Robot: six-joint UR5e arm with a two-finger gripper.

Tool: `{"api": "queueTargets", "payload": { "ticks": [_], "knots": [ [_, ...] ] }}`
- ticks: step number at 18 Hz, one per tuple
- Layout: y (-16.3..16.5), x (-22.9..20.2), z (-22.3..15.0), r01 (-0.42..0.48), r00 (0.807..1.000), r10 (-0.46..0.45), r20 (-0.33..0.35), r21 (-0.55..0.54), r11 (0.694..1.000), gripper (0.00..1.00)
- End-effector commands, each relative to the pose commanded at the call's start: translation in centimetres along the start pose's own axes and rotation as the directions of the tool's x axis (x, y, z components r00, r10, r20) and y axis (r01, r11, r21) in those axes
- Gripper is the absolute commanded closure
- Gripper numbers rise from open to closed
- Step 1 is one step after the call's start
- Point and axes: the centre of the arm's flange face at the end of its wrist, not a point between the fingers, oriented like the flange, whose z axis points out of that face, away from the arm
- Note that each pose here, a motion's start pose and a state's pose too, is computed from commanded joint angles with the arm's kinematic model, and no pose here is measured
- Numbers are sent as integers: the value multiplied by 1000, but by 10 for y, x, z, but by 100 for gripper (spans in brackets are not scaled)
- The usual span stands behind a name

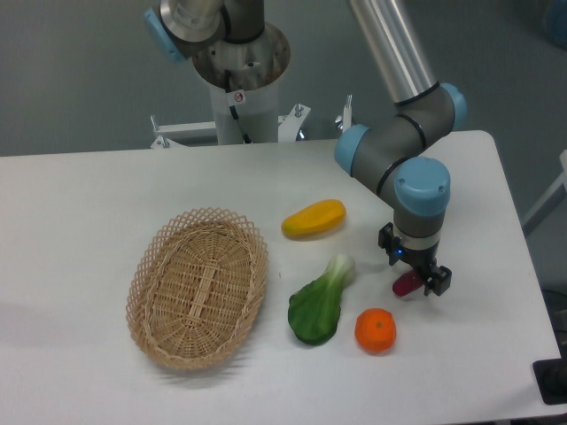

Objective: Pick up the sweet potato from the table
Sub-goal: 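Lift the gripped sweet potato up off the table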

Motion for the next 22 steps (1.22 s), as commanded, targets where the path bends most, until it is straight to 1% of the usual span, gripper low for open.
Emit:
{"api": "queueTargets", "payload": {
  "ticks": [1, 2, 5, 7, 10, 12, 13, 14, 16, 18, 20, 22],
  "knots": [
    [0, -1, 0, 0, 1000, 0, 2, 0, 1000, 72],
    [0, -2, -1, -1, 1000, 1, 5, 0, 1000, 77],
    [0, -7, -6, 1, 1000, -1, 17, 1, 1000, 83],
    [0, -10, -10, 5, 1000, -5, 26, 3, 1000, 85],
    [2, -25, -30, 15, 998, -16, 65, 16, 1000, 85],
    [1, -32, -57, 19, 995, -24, 97, 53, 998, 85],
    [-2, -32, -73, 28, 994, -38, 105, 94, 995, 85],
    [-7, -32, -93, 58, 990, -75, 115, 149, 987, 85],
    [-14, -29, -133, 148, 975, -185, 124, 256, 955, 85],
    [-23, -23, -169, 191, 962, -244, 124, 336, 922, 85],
    [-40, -13, -192, 223, 953, -283, 105, 389, 894, 85],
    [-66, -6, -210, 280, 936, -343, 81, 421, 863, 85]
  ]
}}
